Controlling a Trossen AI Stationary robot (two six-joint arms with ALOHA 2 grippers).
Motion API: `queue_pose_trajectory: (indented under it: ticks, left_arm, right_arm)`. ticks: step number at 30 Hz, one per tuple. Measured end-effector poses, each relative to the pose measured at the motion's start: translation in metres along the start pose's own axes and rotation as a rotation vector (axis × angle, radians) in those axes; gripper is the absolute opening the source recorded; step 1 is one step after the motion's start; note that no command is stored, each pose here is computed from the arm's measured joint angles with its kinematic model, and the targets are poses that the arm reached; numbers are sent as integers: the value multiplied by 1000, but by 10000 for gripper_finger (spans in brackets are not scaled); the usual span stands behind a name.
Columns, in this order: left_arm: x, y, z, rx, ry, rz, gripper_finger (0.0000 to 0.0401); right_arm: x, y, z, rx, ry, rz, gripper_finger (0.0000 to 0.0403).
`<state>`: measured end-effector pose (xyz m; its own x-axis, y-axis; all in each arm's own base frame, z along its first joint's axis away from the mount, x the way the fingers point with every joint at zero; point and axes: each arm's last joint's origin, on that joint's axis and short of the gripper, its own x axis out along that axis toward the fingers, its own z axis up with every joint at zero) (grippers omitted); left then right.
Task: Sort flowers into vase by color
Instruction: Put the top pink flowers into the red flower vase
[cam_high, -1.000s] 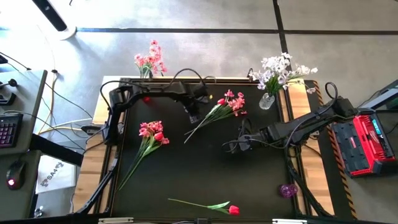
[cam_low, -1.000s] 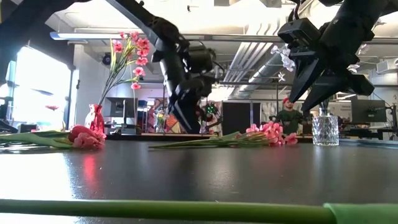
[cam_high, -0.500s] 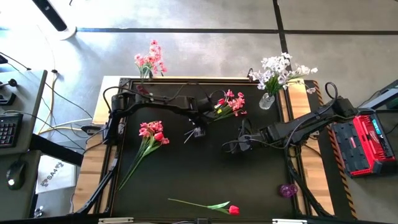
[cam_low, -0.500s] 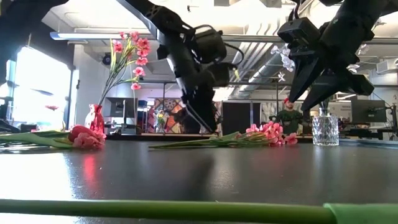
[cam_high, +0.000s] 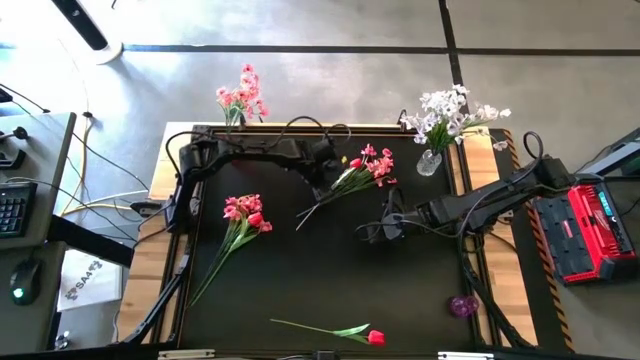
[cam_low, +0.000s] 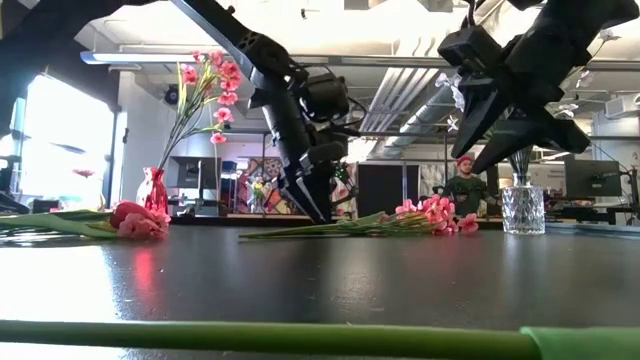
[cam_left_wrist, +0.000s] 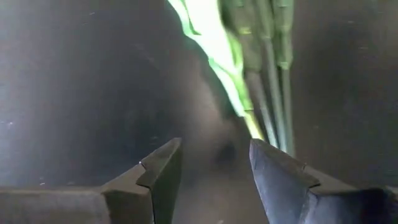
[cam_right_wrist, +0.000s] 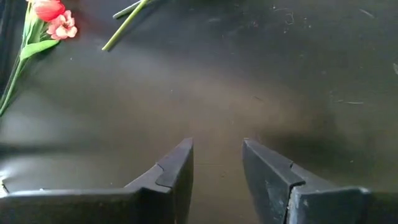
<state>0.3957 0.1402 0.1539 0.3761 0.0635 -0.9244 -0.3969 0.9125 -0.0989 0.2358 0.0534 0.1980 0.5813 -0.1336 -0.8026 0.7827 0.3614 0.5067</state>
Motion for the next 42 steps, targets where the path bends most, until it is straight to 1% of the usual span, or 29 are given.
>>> queue_pose_trajectory:
  ticks: [3, 5, 7, 10, 12, 15, 17, 19, 21, 26, 30, 33, 37, 40, 42]
  left_arm:
    - [-1, 10, 1, -12, -1, -3, 180]
    - [-1, 14, 2, -23, -2, -60, 179]
    - [-2, 15, 2, -30, -5, -141, 179]
    - [-2, 7, 5, -11, -27, -247, 177]
    - [-2, -3, 7, 27, -55, -262, 177]
    - [-1, -20, 11, 122, -113, -249, 177]
    - [0, -31, 12, 173, -154, -180, 177]
    - [1, -38, 14, 161, -183, -97, 177]
    - [2, -41, 12, 132, -177, -65, 177]
    - [2, -32, 13, 69, -170, -44, 177]
    - [6, -23, 9, 53, -112, -49, 177]
    - [17, -21, 1, 76, -33, -116, 177]
    - [22, -35, -3, 156, -8, -174, 176]
    - [23, -46, -5, 222, -11, -151, 173]
    - [23, -50, -6, 228, -15, -82, 170]
  right_arm:
    - [0, 0, 0, -3, 1, 0, 126]
    - [0, 0, 0, -4, 1, 0, 126]
    - [0, 0, 0, -4, 1, -1, 126]
    - [0, 0, 0, -8, 2, -3, 126]
    - [0, 0, 0, -8, 2, -4, 126]
    - [0, 0, 0, -17, 2, -4, 126]
    - [0, 0, 0, -19, 3, -4, 126]
    - [0, 0, 0, -19, 10, -3, 126]
    - [0, 0, -1, -16, 29, 0, 126]
    - [0, 0, -1, -17, 48, 1, 126]
    - [1, -1, 1, -16, 51, -4, 126]
    - [2, -2, 4, -13, 63, -6, 126]
    - [2, -2, 6, -13, 70, -6, 126]
    - [2, -2, 7, -13, 70, -4, 126]
    - [2, -2, 6, -12, 72, -1, 126]
